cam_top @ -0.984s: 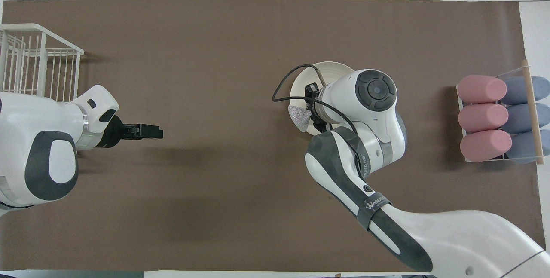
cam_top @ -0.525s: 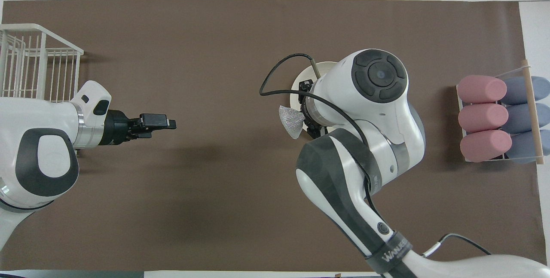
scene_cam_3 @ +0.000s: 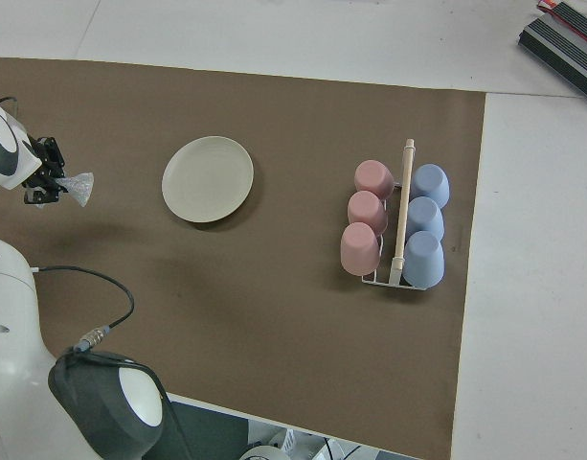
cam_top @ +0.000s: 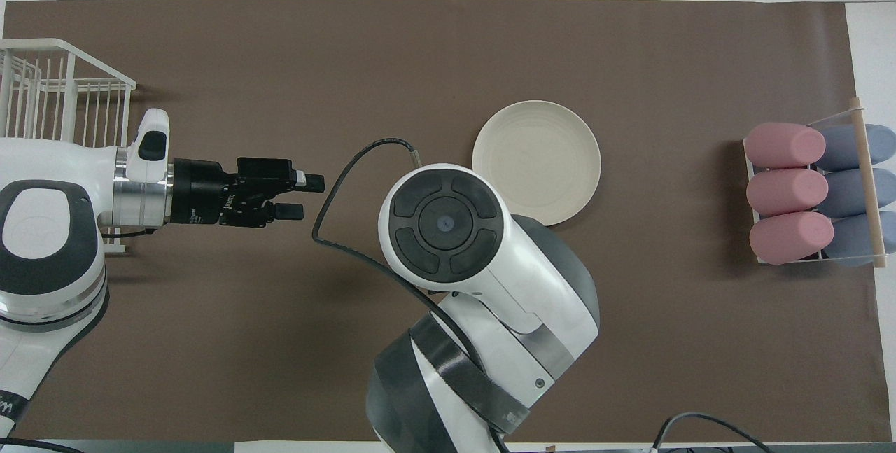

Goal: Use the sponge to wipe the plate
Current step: 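Bring the sponge to the left gripper and close the left gripper on it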

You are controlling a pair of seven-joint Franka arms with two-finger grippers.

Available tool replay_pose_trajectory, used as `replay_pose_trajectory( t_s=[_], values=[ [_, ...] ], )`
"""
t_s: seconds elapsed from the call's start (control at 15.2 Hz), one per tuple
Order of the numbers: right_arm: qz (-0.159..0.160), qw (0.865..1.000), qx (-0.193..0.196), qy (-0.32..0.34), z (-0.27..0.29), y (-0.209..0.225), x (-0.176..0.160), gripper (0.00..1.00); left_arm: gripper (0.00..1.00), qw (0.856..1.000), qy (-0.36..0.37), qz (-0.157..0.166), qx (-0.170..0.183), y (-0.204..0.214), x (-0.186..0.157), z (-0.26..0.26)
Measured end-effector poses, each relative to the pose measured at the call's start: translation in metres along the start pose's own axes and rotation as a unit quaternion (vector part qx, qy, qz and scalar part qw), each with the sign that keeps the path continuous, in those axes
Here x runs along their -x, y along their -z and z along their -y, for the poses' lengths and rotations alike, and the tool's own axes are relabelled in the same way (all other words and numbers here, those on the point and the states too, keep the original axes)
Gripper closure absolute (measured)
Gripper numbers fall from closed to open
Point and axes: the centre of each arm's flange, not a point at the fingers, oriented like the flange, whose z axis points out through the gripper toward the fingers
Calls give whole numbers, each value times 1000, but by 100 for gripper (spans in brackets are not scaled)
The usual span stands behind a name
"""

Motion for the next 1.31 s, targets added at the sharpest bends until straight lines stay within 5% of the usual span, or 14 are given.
replay_pose_trajectory(
  t_s=[0.46, 1.05, 1.31],
  values=[
    [-1, 1000, 2, 0, 0, -1, 0, 88, 0, 992, -91, 44, 82, -13, 14, -11],
    [-1, 1000, 2, 0, 1, -2, 0, 88, 4, 984, -117, 86, 103, -73, 48, -29],
    [-1, 1000, 2, -1, 1, -1, -1, 88, 47, 985, -108, 73, 110, -85, 52, -30]
  ],
)
